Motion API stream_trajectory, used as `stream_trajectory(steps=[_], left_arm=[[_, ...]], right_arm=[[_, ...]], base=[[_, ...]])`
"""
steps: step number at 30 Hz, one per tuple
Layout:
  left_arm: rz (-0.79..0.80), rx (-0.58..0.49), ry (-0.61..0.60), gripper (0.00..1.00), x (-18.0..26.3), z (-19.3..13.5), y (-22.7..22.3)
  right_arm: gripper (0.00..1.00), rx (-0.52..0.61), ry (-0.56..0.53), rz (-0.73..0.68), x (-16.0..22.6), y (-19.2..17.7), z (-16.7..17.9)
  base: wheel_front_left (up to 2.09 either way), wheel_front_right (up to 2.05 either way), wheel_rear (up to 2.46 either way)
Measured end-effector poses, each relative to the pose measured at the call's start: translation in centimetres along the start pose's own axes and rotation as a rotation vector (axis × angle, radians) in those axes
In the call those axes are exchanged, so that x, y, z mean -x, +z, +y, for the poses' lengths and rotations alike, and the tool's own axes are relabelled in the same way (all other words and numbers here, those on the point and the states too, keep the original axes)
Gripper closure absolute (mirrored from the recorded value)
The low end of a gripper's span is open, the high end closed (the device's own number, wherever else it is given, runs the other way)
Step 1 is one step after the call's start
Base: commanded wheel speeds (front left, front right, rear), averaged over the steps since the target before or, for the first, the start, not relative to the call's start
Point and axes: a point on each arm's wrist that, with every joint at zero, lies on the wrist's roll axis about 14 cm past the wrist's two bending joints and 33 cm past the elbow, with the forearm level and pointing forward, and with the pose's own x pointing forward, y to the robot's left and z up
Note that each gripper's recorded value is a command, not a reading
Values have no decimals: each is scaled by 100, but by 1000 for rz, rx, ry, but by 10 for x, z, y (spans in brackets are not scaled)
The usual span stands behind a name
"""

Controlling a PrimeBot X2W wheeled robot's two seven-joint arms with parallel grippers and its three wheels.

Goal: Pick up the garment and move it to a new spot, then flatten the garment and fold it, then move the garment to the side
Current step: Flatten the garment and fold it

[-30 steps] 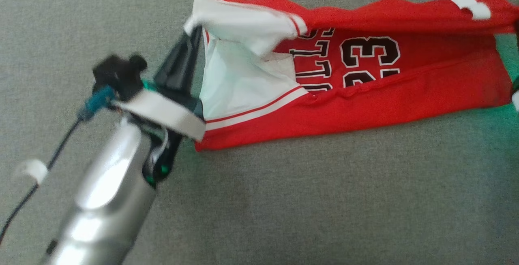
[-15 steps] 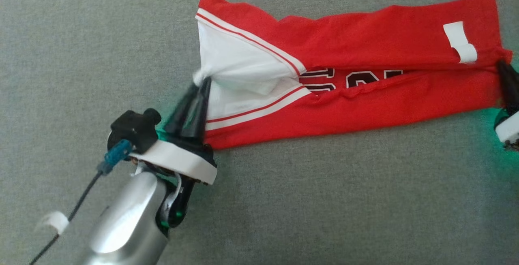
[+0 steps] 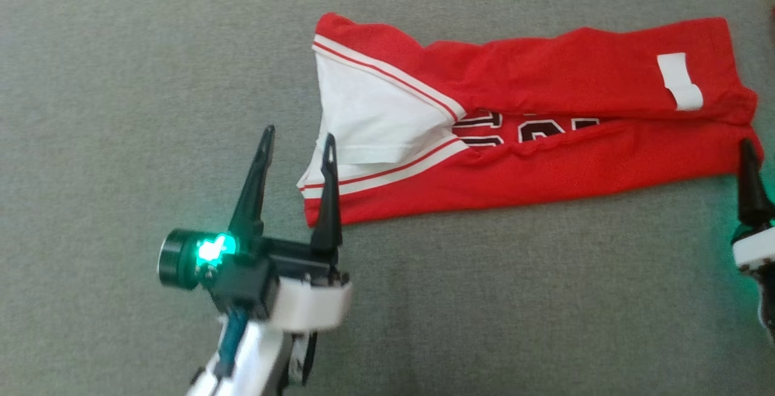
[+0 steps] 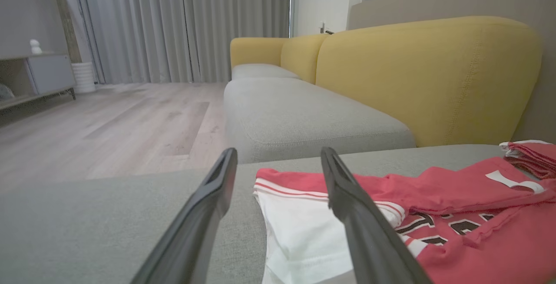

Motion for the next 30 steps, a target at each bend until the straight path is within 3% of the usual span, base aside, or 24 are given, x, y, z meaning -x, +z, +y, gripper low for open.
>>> stream_trajectory(steps=[9,15,16,17,18,19,20,30], left_arm=[[-49,-87,55,0,22,9,17],[-53,-95,79,0,25,16,20],[-52,-95,81,0,25,17,19],[-51,-95,85,0,26,18,19],[-52,-95,89,0,26,19,20],[-53,-95,93,0,25,20,20],[-55,-95,96,0,25,21,20],[-78,-93,60,0,18,11,25]], right_arm=[[0,46,-12,5,-35,12,8],[3,82,-62,105,-48,-8,-1],[13,86,-68,125,-49,-13,-2],[47,90,-69,136,-50,-15,-2],[65,88,-68,142,-52,-15,-1],[94,83,-64,146,-54,-15,2],[100,76,-59,146,-55,-16,5],[100,38,-50,77,-37,-10,6]], base=[[0,0,0],[0,0,0],[0,0,0],[0,0,0],[0,0,0],[0,0,0],[0,0,0],[0,0,0]])
